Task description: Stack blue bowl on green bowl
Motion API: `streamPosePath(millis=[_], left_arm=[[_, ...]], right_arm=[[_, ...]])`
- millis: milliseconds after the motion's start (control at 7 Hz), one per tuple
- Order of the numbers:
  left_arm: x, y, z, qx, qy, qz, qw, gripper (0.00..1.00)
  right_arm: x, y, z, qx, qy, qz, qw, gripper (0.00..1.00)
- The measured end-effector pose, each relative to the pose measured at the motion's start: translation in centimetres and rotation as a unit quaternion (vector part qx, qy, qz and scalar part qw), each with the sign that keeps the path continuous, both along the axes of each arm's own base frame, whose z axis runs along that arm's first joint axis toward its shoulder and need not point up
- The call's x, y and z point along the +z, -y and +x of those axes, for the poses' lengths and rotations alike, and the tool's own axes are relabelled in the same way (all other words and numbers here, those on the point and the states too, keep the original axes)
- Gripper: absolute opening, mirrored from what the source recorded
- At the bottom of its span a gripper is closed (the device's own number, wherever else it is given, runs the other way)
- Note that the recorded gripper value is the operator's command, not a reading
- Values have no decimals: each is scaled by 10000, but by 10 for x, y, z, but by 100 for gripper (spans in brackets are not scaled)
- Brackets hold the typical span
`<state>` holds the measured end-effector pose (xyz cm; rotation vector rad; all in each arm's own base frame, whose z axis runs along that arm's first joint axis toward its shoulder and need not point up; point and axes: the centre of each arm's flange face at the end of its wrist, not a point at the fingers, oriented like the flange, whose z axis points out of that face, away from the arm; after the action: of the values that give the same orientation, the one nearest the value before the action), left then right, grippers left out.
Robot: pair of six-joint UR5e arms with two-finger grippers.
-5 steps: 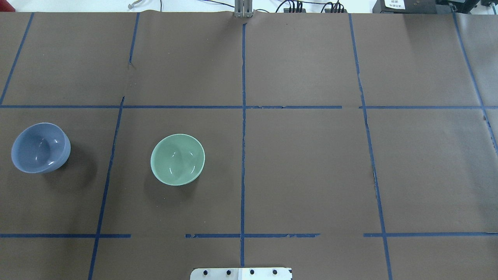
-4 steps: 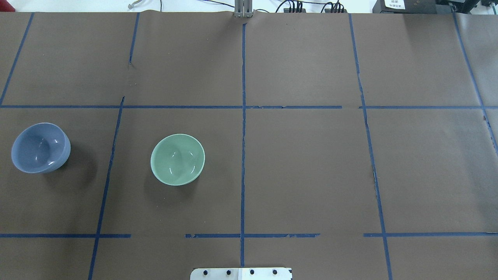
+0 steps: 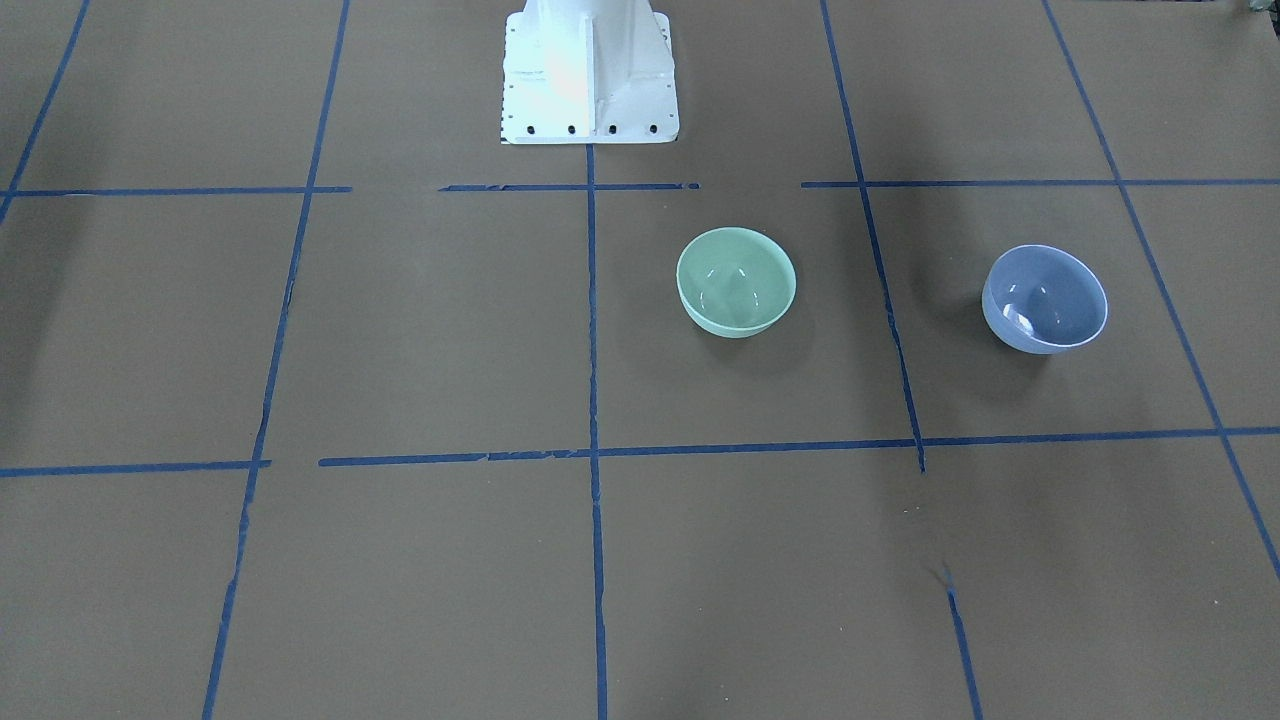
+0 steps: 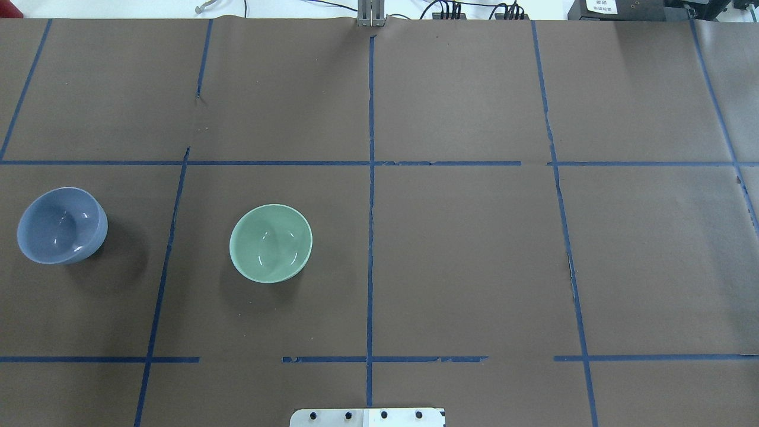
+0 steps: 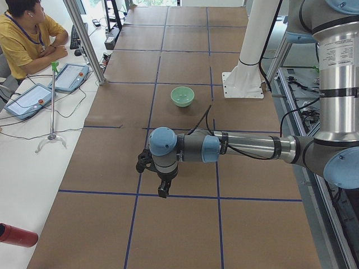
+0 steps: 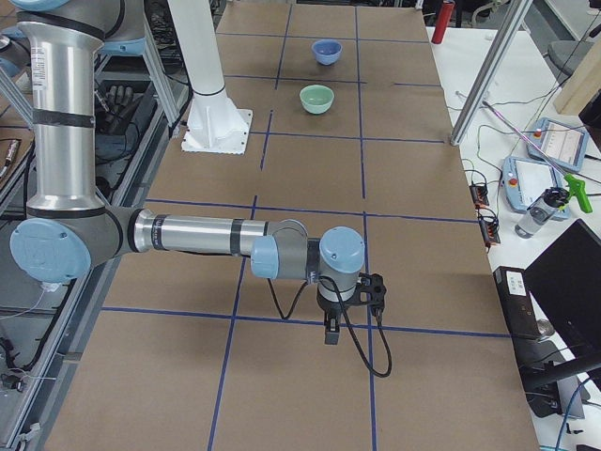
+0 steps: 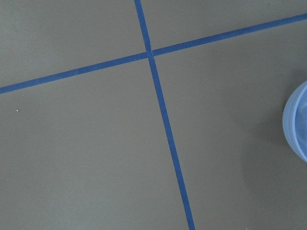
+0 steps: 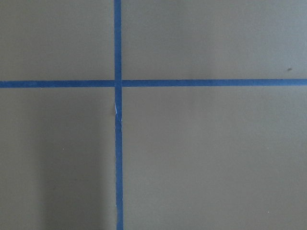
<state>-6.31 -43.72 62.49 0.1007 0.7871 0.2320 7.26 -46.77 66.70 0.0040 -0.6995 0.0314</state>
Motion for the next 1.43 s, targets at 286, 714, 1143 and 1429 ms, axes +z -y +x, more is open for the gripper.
streamPosePath(millis=[286, 714, 1143, 1429], left_arm=[[-12, 7, 8, 57, -33, 126, 9999, 100], [-32, 23, 69, -358, -79, -63, 9993, 100], [-39, 16, 184, -866, -203, -400, 9952, 99], [-30, 4, 232, -1025, -383, -584, 9923, 64]], right_arm=[[0, 0, 0, -1, 3, 2, 10000, 100], [0, 0, 0, -1, 2, 3, 10000, 100], [0, 0, 0, -2, 1, 4, 10000, 100], [0, 0, 0, -1, 3, 4, 10000, 100]])
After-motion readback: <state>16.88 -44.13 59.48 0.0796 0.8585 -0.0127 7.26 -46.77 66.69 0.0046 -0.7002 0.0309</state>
